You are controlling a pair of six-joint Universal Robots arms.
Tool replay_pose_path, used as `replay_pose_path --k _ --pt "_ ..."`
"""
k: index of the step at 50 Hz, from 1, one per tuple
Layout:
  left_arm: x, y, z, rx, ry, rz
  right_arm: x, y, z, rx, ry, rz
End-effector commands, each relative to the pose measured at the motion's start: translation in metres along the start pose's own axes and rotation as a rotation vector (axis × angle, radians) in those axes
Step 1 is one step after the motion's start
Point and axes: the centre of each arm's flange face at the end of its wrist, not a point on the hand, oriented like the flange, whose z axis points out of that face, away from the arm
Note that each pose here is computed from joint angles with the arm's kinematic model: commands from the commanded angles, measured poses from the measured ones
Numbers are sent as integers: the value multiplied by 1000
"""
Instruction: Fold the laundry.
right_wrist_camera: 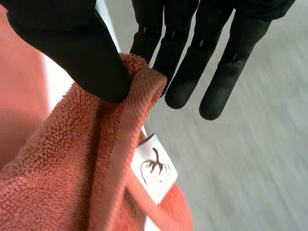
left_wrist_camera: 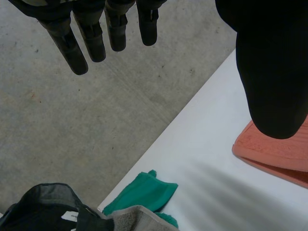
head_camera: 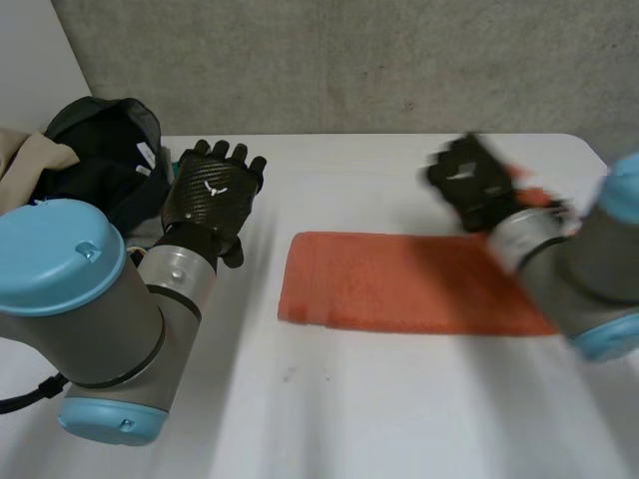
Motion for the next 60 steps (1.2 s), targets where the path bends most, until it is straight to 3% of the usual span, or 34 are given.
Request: replay_pose_path --k 1,5,12,17,24,34,45,51,57,60 --pt "1 3 2 -6 1 -1 -111 -49 -1 202 -254 -23" --pt "2 4 5 -5 -1 -2 -156 -46 -6 197 -343 -43" --pt "14 11 18 3 8 -1 -143 -49 -13 140 -307 12" --pt "22 9 26 23 17 -3 -60 -27 -16 -35 -100 247" --pt "47 2 31 59 66 -7 -24 30 -43 -303 -68 493" --pt "112 7 28 115 307 -63 -15 87 -70 -451 -68 401" --pt "146 33 50 79 361 -37 -19 90 -73 -461 -75 385" --pt "146 50 70 15 262 3 -22 89 -72 -448 -70 378" --pt "99 70 99 -97 -10 70 -24 88 -72 -440 -69 373" --pt "86 74 97 -144 -60 77 -25 89 -72 -441 -70 372"
